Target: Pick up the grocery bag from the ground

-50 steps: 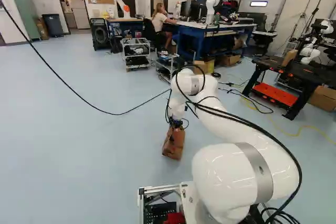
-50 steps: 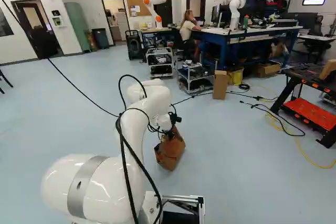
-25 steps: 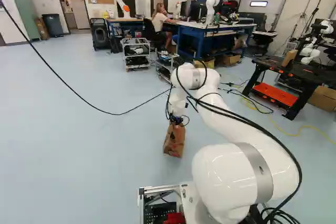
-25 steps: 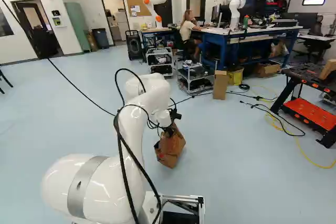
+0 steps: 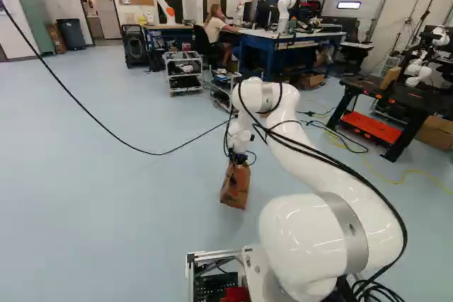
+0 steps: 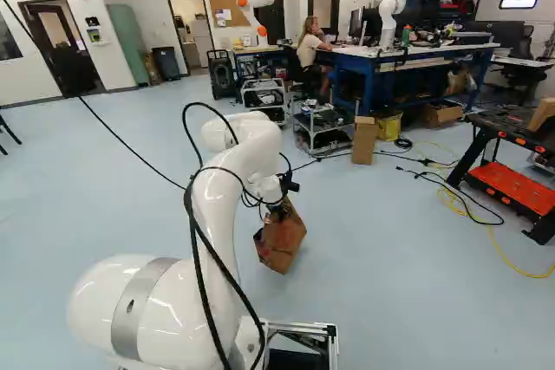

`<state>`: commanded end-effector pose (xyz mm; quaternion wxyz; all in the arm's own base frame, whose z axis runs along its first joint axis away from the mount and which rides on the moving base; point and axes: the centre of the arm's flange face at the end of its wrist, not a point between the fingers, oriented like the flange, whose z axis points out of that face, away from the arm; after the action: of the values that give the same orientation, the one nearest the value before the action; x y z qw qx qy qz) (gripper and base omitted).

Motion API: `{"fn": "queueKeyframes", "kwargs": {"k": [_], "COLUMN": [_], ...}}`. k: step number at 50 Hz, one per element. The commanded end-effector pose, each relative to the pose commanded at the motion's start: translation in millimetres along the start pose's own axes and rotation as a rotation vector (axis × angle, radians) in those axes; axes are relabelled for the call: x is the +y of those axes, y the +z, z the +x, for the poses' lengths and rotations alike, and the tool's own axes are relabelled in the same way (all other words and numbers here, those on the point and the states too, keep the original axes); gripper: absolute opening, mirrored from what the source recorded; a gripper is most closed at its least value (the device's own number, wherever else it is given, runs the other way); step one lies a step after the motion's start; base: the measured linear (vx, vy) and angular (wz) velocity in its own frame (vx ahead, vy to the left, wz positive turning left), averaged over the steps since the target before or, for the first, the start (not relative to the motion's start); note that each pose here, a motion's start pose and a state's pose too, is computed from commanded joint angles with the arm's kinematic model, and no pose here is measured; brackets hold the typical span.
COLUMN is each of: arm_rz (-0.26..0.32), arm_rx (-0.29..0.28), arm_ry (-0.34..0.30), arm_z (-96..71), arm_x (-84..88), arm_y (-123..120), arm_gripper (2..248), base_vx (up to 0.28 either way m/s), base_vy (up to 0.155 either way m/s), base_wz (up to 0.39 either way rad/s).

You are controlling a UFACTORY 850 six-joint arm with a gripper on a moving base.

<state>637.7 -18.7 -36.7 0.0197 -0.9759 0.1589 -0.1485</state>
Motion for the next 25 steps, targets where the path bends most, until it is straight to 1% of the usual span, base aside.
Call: {"fn": "queueKeyframes", "kwargs": {"k": [25], "arm_rz": [0.004], "arm_rx": [0.013], "arm_ry": [0.000], "arm_z": [8.9], "arm_x": [-2.7], "arm_y": [-36.5], "arm_gripper": [30], "base_vx": [0.000], "base_vy": [0.000], "base_wz": [0.000]}}
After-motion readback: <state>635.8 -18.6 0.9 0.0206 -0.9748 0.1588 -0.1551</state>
